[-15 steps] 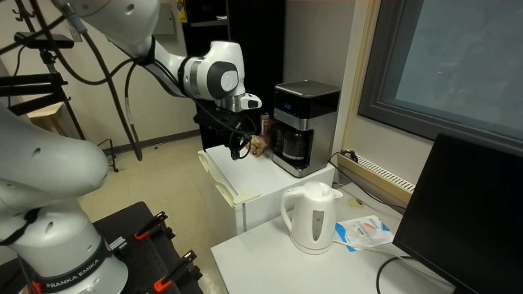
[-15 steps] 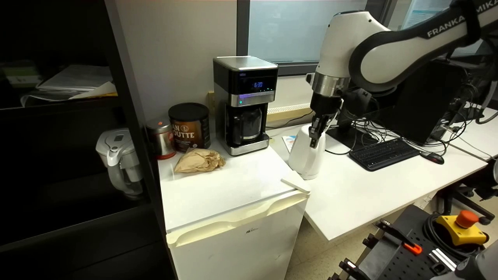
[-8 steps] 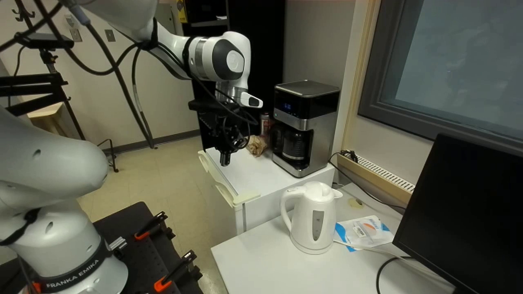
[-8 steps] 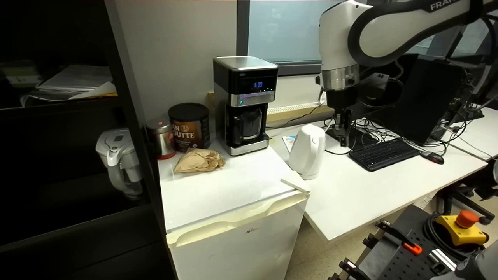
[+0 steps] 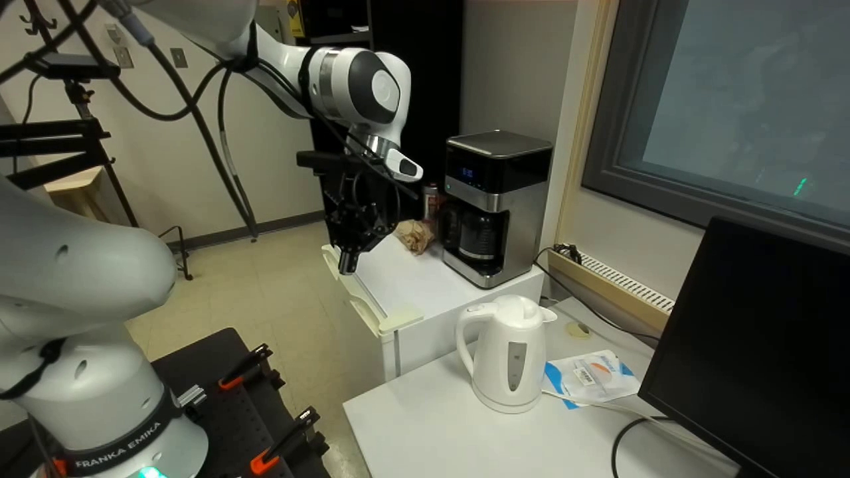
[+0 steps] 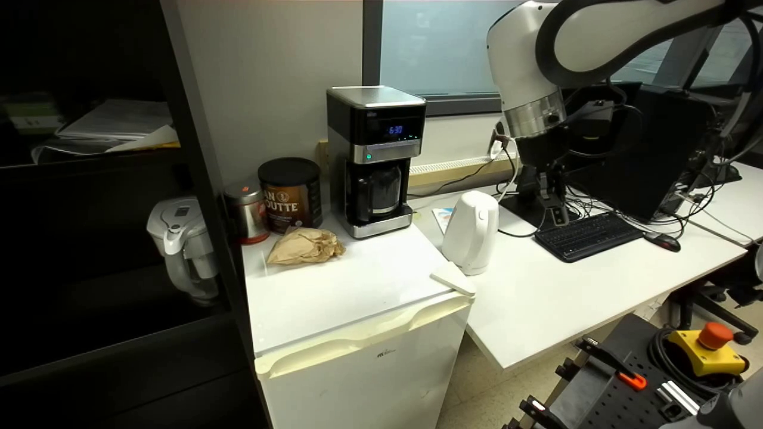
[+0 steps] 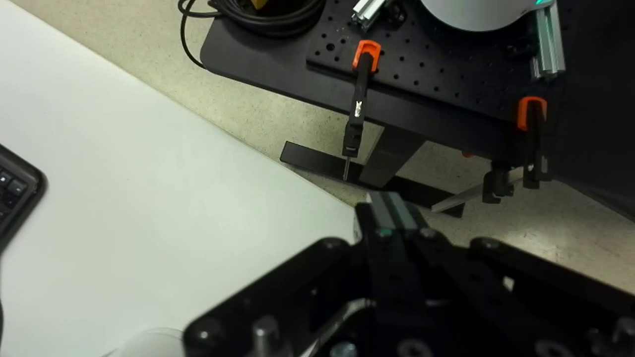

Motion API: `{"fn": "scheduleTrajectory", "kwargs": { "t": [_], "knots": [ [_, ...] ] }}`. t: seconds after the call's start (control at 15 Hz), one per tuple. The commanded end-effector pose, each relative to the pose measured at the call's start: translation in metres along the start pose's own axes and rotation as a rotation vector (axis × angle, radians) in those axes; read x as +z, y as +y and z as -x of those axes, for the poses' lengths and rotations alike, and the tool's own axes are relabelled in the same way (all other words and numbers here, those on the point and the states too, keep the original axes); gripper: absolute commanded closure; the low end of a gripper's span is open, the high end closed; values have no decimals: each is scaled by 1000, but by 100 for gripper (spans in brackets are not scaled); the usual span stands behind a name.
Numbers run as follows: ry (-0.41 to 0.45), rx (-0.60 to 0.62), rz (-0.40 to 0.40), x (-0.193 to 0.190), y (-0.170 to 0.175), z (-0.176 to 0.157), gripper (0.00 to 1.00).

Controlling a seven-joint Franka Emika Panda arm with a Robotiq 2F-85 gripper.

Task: Press a button on the coffeemaker.

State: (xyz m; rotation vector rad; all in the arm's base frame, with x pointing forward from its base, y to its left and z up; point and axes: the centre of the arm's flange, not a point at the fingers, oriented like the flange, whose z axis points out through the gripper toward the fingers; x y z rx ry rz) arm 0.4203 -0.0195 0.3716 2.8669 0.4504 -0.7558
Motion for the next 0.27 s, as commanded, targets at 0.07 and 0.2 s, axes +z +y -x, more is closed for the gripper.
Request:
{"fn": "scheduleTrajectory", "kwargs": {
  "t": [0.07,0.2],
  "knots": [
    [1,-4,-5,1,1,0,93],
    [-2,-6,-8,3,1,-1,79]
  ]
}}
